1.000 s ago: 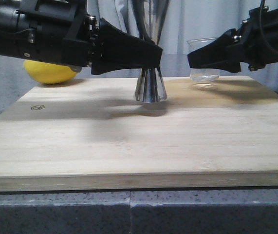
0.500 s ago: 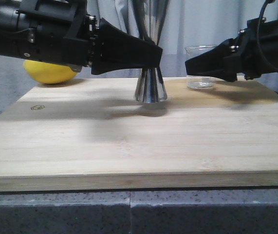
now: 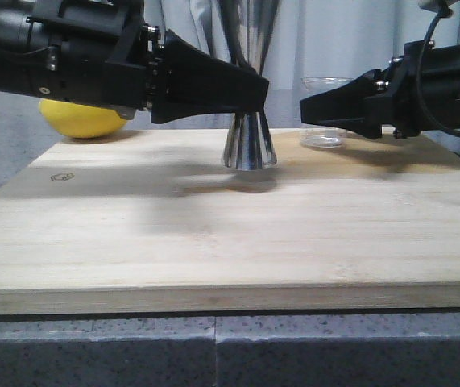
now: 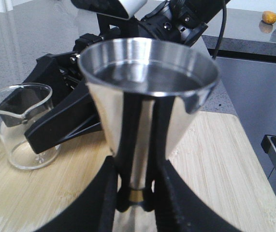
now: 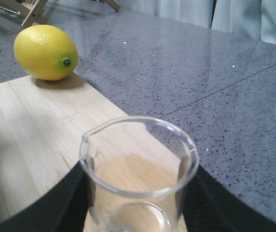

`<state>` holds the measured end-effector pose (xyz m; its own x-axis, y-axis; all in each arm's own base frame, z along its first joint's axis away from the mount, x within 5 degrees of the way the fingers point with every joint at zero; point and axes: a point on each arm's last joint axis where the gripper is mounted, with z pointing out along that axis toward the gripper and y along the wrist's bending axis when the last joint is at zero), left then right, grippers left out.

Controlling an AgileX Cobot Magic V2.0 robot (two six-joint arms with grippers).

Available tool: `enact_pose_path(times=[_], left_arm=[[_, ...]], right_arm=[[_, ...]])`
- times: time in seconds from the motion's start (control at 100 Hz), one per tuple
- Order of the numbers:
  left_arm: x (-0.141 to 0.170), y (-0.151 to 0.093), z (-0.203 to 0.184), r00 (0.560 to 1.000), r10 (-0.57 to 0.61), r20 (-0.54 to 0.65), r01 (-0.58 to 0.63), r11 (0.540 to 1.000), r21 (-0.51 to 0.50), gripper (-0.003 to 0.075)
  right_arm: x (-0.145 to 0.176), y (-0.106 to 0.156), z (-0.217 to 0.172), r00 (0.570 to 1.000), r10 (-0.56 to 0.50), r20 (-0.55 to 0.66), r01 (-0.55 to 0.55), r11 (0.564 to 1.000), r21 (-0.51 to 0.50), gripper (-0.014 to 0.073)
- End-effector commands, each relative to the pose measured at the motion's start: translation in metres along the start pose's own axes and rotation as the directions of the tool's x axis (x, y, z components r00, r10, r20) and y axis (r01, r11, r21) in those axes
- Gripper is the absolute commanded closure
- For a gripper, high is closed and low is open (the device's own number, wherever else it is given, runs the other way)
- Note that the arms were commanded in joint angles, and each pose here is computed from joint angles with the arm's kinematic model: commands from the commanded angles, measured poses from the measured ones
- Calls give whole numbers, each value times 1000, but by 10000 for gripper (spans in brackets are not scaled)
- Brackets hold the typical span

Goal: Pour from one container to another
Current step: 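Open the right gripper and withdraw it from the beaker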

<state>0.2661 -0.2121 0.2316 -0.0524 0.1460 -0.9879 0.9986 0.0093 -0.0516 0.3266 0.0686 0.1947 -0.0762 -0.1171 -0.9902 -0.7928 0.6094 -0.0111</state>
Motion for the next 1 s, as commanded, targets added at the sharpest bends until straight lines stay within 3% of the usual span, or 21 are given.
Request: enact_pose_path(times=[0.0, 0.4, 0.66, 0.99], left_arm=[[-31, -9, -1, 988, 26, 150, -35, 998, 58, 713], [-31, -9, -1, 988, 26, 150, -35, 998, 58, 713], [-31, -9, -1, 988, 26, 150, -35, 998, 58, 713], [-31, -9, -1, 988, 26, 150, -35, 998, 58, 713]], right_arm=[[-13, -3, -2, 998, -38, 45, 37, 999, 11, 399], [-10, -7, -2, 1000, -29, 10, 28, 998, 51, 393], [-11, -6, -2, 999, -27, 23, 26, 999, 46, 200], [-13, -6, -2, 999, -24, 45, 23, 999, 41, 99]])
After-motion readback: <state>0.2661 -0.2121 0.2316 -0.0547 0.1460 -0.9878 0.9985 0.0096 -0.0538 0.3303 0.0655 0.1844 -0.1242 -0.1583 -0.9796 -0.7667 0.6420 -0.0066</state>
